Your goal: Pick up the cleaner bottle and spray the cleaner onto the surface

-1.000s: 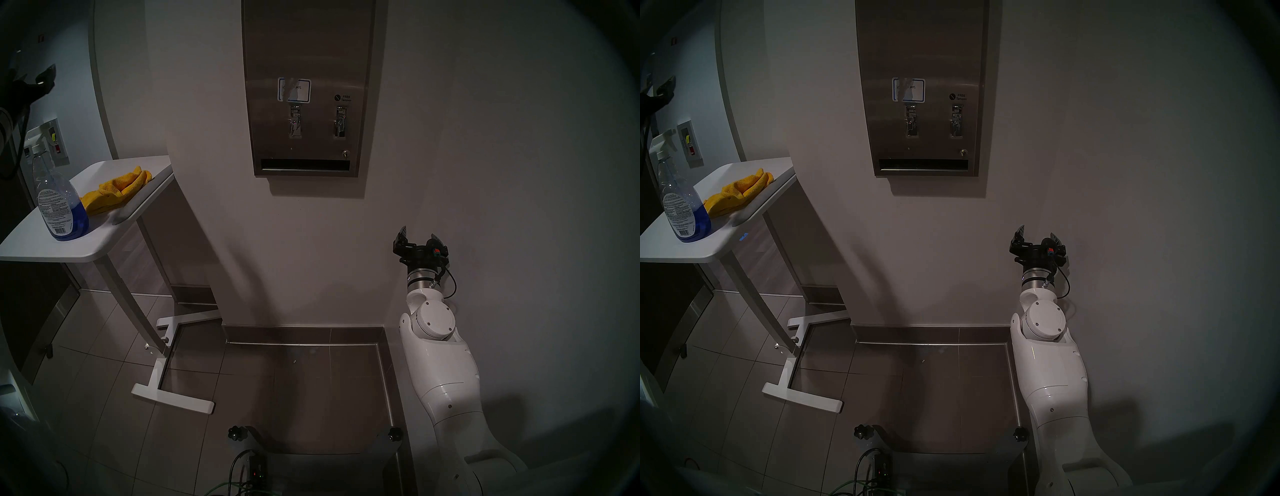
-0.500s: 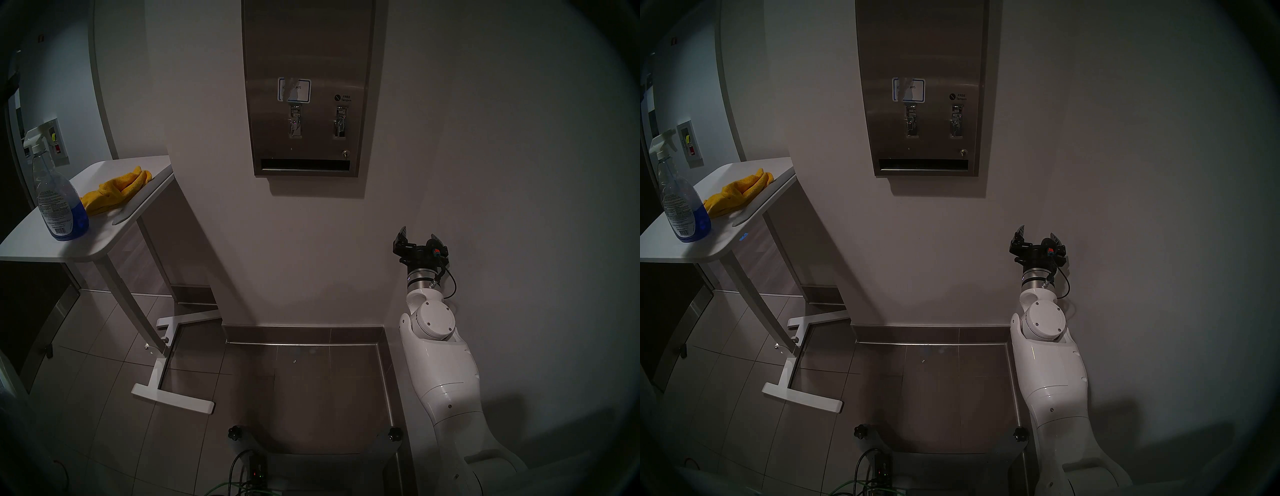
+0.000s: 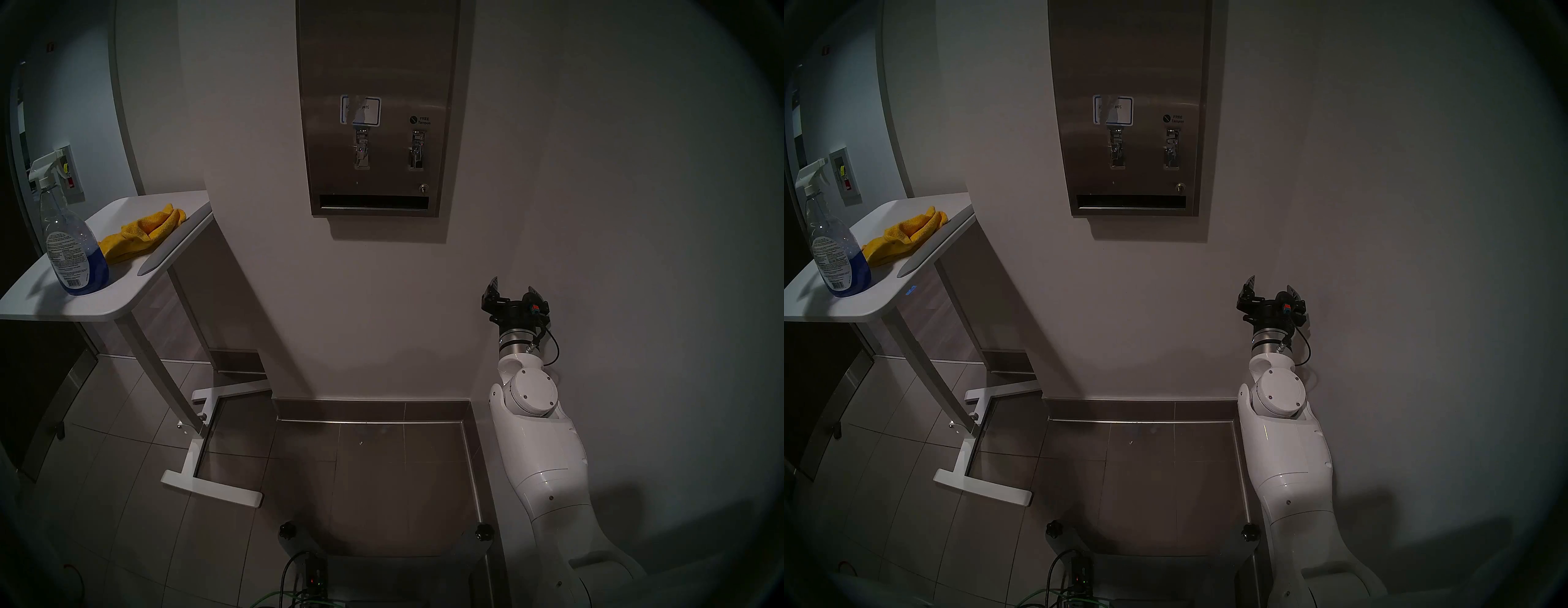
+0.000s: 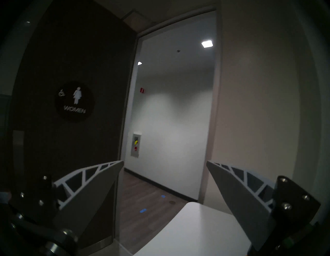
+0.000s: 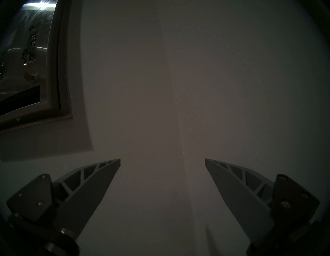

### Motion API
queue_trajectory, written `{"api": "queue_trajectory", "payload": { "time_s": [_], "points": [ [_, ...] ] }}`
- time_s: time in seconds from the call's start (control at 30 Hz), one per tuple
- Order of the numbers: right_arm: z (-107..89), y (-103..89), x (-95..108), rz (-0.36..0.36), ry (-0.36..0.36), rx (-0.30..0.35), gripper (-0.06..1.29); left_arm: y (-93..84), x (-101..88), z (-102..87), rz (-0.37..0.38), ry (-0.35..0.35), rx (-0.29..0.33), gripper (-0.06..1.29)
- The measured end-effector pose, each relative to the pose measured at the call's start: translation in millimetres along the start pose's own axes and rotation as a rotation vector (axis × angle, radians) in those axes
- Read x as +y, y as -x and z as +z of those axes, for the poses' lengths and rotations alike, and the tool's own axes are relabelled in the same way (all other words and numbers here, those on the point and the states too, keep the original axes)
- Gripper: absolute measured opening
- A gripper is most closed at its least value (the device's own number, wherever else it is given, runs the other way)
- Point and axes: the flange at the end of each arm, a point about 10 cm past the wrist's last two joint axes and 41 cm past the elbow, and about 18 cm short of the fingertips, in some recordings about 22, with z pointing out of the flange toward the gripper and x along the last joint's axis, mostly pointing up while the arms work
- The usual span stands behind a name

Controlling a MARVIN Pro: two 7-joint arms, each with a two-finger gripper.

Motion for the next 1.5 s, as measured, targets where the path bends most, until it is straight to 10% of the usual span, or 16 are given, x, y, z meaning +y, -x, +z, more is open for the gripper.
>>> {"api": "queue_trajectory", "payload": {
  "time_s": [0.5, 0.93, 1.5],
  "points": [
    [0.5, -2.6, -0.5, 0.002, -0.001, 0.007, 1.24, 78.6, 11.4, 30.5, -0.01, 0.209, -0.238, 1.26],
    [0.5, -2.6, -0.6, 0.002, -0.001, 0.007, 1.24, 77.4, -31.4, 28.7, -0.084, 0.268, -0.264, 1.26],
    [0.5, -2.7, -0.6, 0.002, -0.001, 0.007, 1.24, 100.8, -32.8, 23.4, 0.014, 0.468, -0.315, 1.26]
  ]
}}
